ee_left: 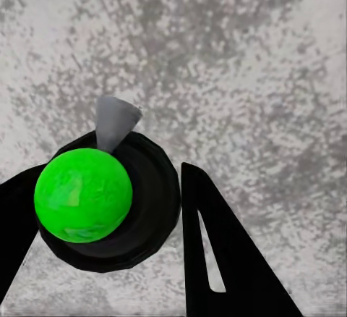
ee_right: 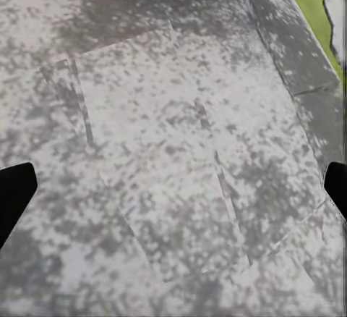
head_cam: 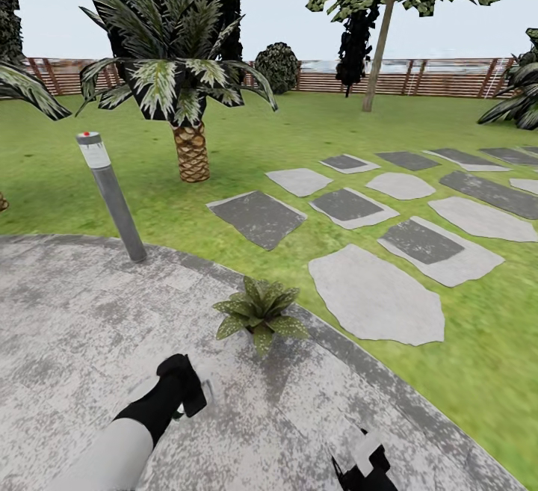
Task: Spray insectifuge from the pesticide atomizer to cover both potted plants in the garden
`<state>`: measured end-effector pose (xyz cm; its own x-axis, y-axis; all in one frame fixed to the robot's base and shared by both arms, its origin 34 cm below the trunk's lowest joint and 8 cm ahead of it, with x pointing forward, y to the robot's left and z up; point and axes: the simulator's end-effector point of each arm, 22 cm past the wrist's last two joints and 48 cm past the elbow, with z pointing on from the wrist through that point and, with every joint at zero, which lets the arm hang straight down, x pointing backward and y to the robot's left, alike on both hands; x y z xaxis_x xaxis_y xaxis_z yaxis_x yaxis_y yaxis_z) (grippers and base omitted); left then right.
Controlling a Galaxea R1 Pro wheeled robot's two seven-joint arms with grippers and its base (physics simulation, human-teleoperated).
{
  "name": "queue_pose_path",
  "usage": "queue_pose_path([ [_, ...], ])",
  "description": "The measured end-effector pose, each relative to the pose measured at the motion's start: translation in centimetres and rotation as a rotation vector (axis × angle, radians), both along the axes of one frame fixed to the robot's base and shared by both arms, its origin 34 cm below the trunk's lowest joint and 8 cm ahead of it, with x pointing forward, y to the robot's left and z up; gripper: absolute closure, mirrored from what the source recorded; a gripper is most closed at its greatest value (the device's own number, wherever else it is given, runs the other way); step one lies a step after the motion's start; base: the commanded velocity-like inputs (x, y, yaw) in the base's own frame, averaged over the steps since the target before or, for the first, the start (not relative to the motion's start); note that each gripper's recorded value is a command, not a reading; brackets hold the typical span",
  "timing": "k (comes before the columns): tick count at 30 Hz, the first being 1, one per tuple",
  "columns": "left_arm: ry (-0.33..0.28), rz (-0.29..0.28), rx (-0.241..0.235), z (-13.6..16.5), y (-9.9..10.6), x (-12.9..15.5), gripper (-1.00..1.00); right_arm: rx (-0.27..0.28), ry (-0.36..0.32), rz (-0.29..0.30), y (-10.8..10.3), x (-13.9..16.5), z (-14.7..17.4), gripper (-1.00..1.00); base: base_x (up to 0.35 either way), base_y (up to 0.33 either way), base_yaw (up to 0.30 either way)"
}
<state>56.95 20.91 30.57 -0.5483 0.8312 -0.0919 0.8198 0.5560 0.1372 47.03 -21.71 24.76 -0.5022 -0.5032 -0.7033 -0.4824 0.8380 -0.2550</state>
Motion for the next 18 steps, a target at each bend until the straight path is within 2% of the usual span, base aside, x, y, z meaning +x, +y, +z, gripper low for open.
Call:
queue_pose_path([
  [5,0.011,-0.051,0.01,0.0,-0.2,0.0,1.0,0.01,-0.041,0.015,0.7,2.6,1.4,-1.0,0.0,0.0,0.0],
  [10,0.007,-0.105,-0.008,0.7,-1.5,0.9,1.0,0.029,-0.07,0.032,1.9,5.0,2.8,-1.0,0.0,0.0,0.0],
  [11,0.005,-0.24,-0.04,1.0,-3.8,0.9,1.0,0.142,0.027,0.23,6.6,5.9,3.8,-1.0,0.0,0.0,0.0],
  [12,0.003,-0.254,-0.042,1.1,-4.0,0.9,1.0,0.259,0.075,0.467,11.1,8.5,7.7,-1.0,0.0,0.0,0.0],
  [13,0.002,-0.26,-0.047,1.1,-4.3,1.0,1.0,0.305,0.118,0.571,12.7,7.7,8.9,-1.0,0.0,0.0,0.0],
  [15,0.002,-0.265,-0.051,1.2,-4.5,1.0,1.0,0.316,0.126,0.601,13.1,7.1,9.3,-1.0,0.0,0.0,0.0],
  [18,0.003,-0.271,-0.058,1.2,-5.0,0.9,1.0,0.348,0.141,0.691,14.3,6.3,10.7,-1.0,0.0,0.0,0.0],
])
